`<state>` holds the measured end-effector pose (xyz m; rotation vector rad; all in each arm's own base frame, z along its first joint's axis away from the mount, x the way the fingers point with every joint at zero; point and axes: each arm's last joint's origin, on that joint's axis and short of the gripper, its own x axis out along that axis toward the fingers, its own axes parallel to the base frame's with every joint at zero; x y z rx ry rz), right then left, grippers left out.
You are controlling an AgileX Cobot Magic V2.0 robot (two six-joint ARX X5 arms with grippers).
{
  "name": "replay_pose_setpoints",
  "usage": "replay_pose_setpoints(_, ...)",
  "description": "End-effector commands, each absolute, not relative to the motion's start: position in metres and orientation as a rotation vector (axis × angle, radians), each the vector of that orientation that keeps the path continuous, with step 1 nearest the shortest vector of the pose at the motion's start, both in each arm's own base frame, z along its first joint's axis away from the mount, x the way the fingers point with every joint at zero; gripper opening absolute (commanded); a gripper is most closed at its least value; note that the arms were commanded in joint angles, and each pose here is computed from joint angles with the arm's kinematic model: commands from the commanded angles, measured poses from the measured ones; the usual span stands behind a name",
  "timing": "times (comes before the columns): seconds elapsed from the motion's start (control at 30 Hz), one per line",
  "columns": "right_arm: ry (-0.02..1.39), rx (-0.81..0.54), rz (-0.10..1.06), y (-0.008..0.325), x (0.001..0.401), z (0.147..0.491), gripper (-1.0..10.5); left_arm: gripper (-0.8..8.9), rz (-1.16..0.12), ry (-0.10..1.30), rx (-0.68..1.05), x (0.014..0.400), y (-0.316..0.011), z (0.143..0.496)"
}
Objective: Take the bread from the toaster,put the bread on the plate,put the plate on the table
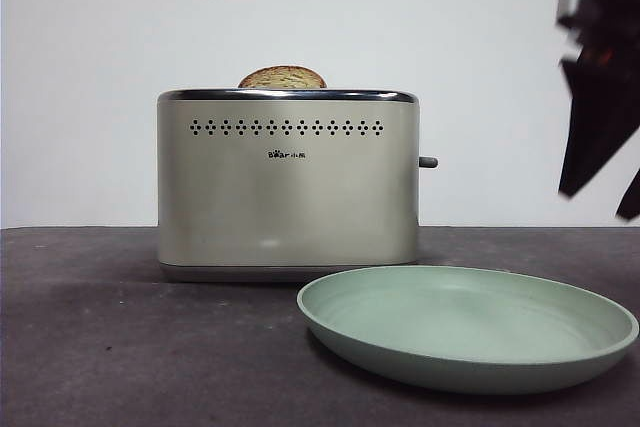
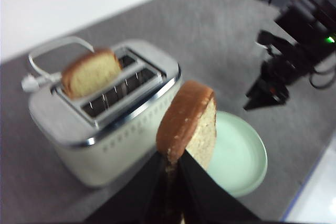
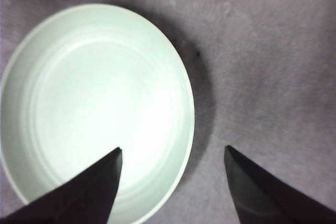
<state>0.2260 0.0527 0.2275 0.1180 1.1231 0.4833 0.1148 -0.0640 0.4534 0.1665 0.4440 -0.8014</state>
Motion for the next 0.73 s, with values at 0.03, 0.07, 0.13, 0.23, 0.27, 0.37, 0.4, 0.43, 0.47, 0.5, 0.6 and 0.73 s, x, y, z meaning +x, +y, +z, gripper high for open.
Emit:
replay_pose_setpoints(0.03, 1.152, 0.119, 0.494, 0.059, 0.237, 0.218, 2.9, 0.04, -0.827, 0.451, 0.182, 0.112, -0.064, 0.456)
replay_pose_setpoints(0.07, 1.167, 0.116, 0.497, 0.061, 0.24, 0.214, 2.9, 0.04, -0.836, 0.469, 0.18, 0.112, -0.064, 0.453)
replay_pose_setpoints(0.13, 1.189, 0.113, 0.501, 0.064, 0.244, 0.206, 2.7, 0.04, -0.849, 0.489, 0.177, 0.113, -0.065, 0.448)
replay_pose_setpoints(0.23, 1.215, 0.106, 0.511, 0.07, 0.25, 0.196, 2.4, 0.04, -0.855, 0.516, 0.175, 0.113, -0.065, 0.439)
replay_pose_setpoints(0.27, 1.223, 0.102, 0.516, 0.072, 0.252, 0.192, 2.3, 0.04, -0.855, 0.526, 0.176, 0.114, -0.065, 0.436)
replay_pose_setpoints(0.37, 1.233, 0.094, 0.526, 0.077, 0.256, 0.184, 2.0, 0.04, -0.855, 0.544, 0.175, 0.114, -0.066, 0.429)
replay_pose_setpoints(0.4, 1.234, 0.091, 0.527, 0.078, 0.257, 0.182, 1.8, 0.04, -0.855, 0.551, 0.175, 0.114, -0.066, 0.427)
replay_pose_setpoints(0.43, 1.235, 0.09, 0.529, 0.079, 0.259, 0.18, 1.7, 0.04, -0.855, 0.561, 0.173, 0.115, -0.066, 0.425)
replay_pose_setpoints(0.47, 1.238, 0.088, 0.53, 0.08, 0.26, 0.177, 1.6, 0.04, -0.856, 0.571, 0.17, 0.115, -0.066, 0.422)
replay_pose_setpoints(0.5, 1.242, 0.089, 0.53, 0.08, 0.261, 0.175, 1.6, 0.04, -0.857, 0.577, 0.17, 0.116, -0.067, 0.421)
replay_pose_setpoints(0.6, 1.257, 0.089, 0.527, 0.081, 0.264, 0.169, 1.2, 0.04, -0.858, 0.584, 0.17, 0.116, -0.067, 0.419)
replay_pose_setpoints(0.73, 1.268, 0.089, 0.525, 0.081, 0.265, 0.164, 0.7, 0.04, -0.875, 0.58, 0.16, 0.116, -0.067, 0.419)
